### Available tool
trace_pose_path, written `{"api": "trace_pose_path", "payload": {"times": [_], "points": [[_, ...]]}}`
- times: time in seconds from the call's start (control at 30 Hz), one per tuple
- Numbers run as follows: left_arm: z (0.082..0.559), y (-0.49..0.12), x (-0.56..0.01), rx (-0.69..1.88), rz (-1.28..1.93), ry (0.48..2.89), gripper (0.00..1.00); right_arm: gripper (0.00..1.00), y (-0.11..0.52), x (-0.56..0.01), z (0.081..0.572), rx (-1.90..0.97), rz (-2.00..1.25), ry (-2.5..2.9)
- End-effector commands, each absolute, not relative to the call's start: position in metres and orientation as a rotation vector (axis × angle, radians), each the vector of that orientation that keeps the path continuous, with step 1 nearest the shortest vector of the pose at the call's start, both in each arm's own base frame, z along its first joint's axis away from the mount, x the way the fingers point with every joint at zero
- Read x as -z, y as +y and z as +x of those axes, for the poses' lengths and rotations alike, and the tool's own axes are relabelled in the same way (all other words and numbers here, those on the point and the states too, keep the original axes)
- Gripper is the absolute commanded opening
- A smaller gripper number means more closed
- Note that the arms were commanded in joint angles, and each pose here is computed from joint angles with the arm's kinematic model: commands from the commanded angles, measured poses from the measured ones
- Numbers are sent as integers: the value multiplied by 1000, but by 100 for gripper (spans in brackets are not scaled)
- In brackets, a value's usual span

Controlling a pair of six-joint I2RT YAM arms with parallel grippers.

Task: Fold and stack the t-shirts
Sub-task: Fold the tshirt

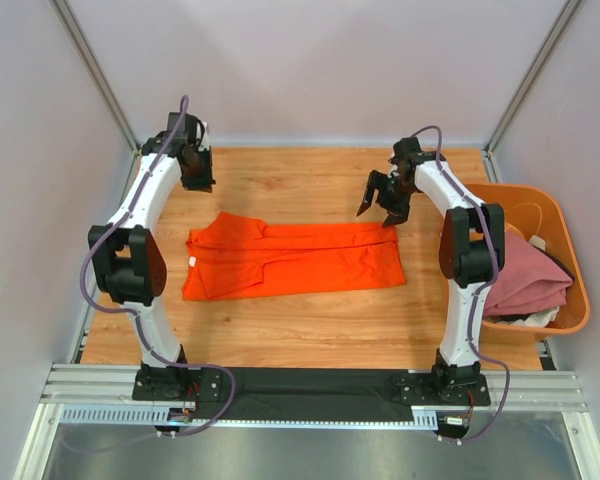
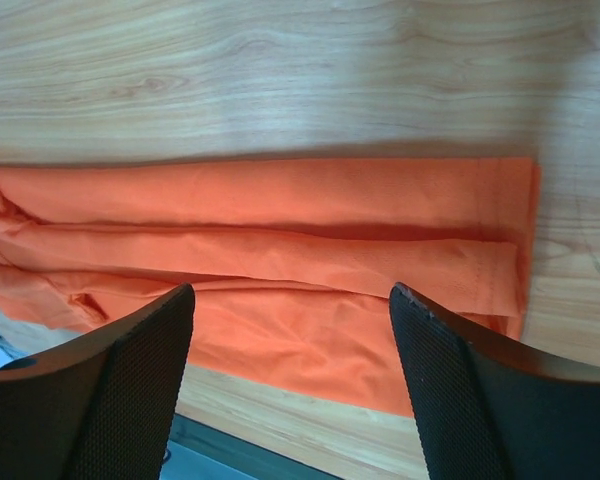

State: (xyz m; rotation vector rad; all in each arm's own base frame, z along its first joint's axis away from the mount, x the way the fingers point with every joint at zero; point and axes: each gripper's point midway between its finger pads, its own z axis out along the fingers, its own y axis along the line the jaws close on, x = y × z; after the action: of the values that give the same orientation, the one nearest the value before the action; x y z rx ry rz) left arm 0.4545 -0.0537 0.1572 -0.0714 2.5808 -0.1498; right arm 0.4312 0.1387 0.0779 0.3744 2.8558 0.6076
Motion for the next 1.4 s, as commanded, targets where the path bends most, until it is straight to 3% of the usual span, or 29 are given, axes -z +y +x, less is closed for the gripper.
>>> {"api": "trace_pose_path", "payload": {"times": [0.0,0.1,0.2,0.33,0.43,0.47,0.7,0.97,1.2,1.37], "points": [[444,-52,-147,145,-102,2633,15,82,125,-100,432,-503,400,2801],[424,-48,-134,129,-177,2685,33,86,110,-102,430,-399,473,2794],[403,-41,-128,116,-282,2703,43,89,99,-99,423,-339,549,2817],[391,-44,-132,166,-295,2701,43,88,91,-97,416,-328,580,2824],[401,-47,-131,201,-147,2664,43,80,83,-89,414,-295,553,2844],[402,-46,-129,201,-124,2676,43,74,82,-87,413,-289,548,2850],[437,-41,-101,188,-98,2727,43,58,72,-69,415,-219,480,2862],[440,-44,-96,216,-201,2718,39,47,70,-57,426,-202,458,2854],[434,-43,-95,208,-205,2717,38,44,68,-49,433,-181,480,2859],[433,-46,-93,233,-193,2720,39,34,70,-43,433,-184,490,2868]]}}
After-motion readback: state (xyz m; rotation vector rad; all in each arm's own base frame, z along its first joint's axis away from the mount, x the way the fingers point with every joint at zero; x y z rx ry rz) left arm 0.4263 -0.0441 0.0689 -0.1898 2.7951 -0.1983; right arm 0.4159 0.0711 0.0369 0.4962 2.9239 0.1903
